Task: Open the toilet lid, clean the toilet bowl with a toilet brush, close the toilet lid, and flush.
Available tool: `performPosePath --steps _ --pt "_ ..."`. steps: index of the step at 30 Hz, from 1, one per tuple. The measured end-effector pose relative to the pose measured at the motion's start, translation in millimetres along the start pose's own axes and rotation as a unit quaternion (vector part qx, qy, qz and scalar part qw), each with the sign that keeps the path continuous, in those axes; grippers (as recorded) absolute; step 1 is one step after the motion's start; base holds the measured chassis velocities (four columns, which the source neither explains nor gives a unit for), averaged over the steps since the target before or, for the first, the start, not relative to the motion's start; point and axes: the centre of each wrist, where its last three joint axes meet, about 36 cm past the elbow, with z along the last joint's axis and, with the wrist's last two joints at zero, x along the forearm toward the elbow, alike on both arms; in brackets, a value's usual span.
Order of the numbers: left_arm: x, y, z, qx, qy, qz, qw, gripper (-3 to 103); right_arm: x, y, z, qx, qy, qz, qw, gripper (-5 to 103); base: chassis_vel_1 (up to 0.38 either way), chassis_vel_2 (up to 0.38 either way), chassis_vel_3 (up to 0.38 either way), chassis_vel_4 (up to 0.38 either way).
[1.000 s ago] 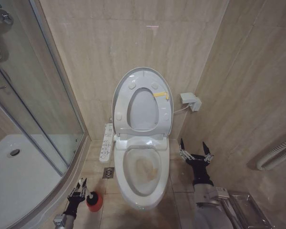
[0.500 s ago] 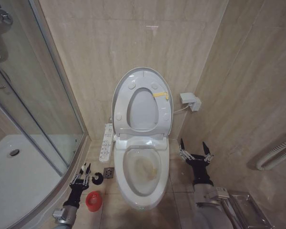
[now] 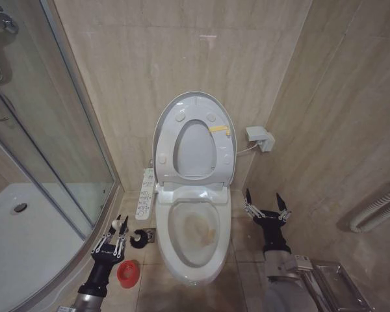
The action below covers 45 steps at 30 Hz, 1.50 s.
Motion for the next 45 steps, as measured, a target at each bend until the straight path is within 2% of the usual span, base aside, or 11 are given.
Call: performPosePath --steps 3,5,7,10,16,20,23,26,33,38,45 --pt "-12.4 -11.7 -27.9 0.026 -0.03 0.028 0.9988 21 0.0 0.0 0.0 0.0 0.0 0.0 1.0 100 0.0 0.0 0.0 0.0" --pt "-17.4 -13.2 -34.9 0.035 -0.038 0.039 0.9979 21 0.0 0.0 0.0 0.0 0.0 0.0 1.0 100 0.0 0.0 0.0 0.0" --pt "-30.9 -12.5 -45.9 0.054 -0.049 0.063 0.9953 21 0.0 0.0 0.0 0.0 0.0 0.0 1.0 100 0.0 0.0 0.0 0.0" --pt "-46.8 -7.5 -47.1 0.063 -0.054 0.087 0.9928 21 0.0 0.0 0.0 0.0 0.0 0.0 1.0 100 0.0 0.0 0.0 0.0" --pt "-84.2 12.6 -24.2 0.063 -0.042 0.124 0.9894 21 0.0 0.0 0.0 0.0 0.0 0.0 1.0 100 0.0 0.0 0.0 0.0" --pt "-105.9 31.8 -2.0 0.057 -0.017 0.147 0.9873 21 0.0 0.0 0.0 0.0 0.0 0.0 1.0 100 0.0 0.0 0.0 0.0" --pt "-118.9 34.9 10.1 0.061 -0.007 0.159 0.9854 21 0.0 0.0 0.0 0.0 0.0 0.0 1.0 100 0.0 0.0 0.0 0.0" --pt "-136.7 31.6 23.7 0.068 0.0 0.175 0.9822 21 0.0 0.1 0.0 0.0 0.0 0.0 1.0 100 0.0 0.0 0.0 0.0" --pt "-188.4 8.1 52.6 0.084 0.007 0.219 0.972 21 0.0 0.0 0.0 0.0 0.0 0.0 1.0 100 0.0 0.0 0.0 0.0" --pt "-213.5 -7.7 83.4 0.086 0.025 0.23 0.9691 21 0.0 0.0 0.0 0.0 0.0 0.0 1.0 100 0.0 0.0 0.0 0.0" --pt "-226.2 -23.4 109.8 0.086 0.047 0.234 0.9673 21 0.0 0.0 0.0 0.0 0.0 0.0 1.0 100 0.0 0.0 0.0 0.0"
